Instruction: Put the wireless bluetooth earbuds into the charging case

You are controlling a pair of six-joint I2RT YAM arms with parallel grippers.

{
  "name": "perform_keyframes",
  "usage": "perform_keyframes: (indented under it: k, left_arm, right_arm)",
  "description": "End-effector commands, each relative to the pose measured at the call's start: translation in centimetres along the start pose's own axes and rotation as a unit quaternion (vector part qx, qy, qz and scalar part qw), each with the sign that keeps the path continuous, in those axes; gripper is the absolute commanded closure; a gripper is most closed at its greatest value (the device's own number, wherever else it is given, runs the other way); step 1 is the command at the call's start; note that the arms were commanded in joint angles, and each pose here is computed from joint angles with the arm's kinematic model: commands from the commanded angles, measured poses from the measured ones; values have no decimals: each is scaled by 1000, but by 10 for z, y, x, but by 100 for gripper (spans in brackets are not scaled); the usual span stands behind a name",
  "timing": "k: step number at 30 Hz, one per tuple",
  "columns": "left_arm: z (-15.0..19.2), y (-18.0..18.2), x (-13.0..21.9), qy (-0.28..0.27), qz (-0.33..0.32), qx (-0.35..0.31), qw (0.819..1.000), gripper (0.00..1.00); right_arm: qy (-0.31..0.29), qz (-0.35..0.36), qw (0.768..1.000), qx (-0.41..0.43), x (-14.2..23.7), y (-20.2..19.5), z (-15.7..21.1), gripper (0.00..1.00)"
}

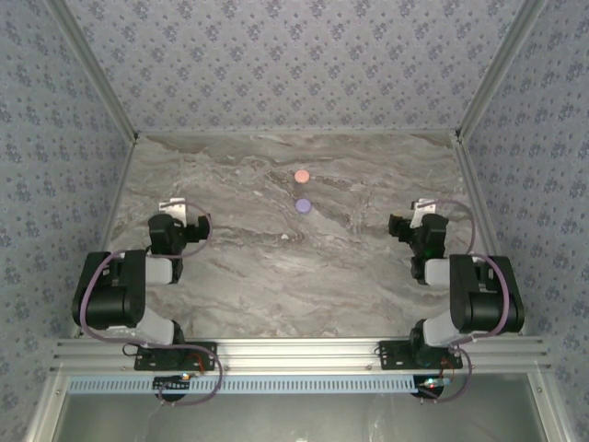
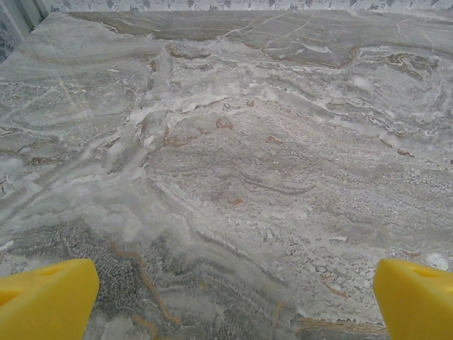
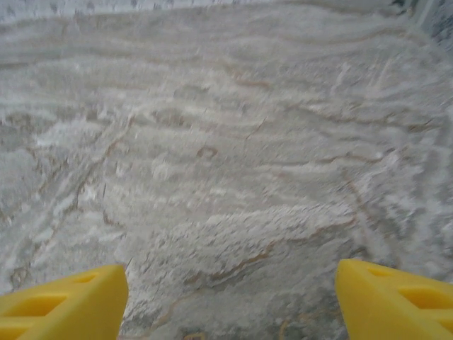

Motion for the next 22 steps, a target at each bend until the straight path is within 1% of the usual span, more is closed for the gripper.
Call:
perform_keyframes:
  k: [1,2,22]
  left_arm:
    - [-16,5,-10,-4,-21,12,1000,1]
    - [-16,7,-9,-10,-30,15,999,1]
    - [-16,5,-9,-9,-34,8,999,1]
  right_arm:
    - [-13,10,1000,22,-9,0,-14,15]
    - [-10,10,1000,17,-9,-1,-14,1]
    - [-11,9,1000,15,-9,-2,-14,0]
Point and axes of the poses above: each hand's point on the last joint's axis, 136 mm out from that joint toward the fingers, its own x axis back along the fingers, its own y axis along the line the jaws close on, z = x × y, the point moved 5 cm from there along x, back along the fingers, and after that the axes turned 5 degrees about x, right-handed, at the moved point
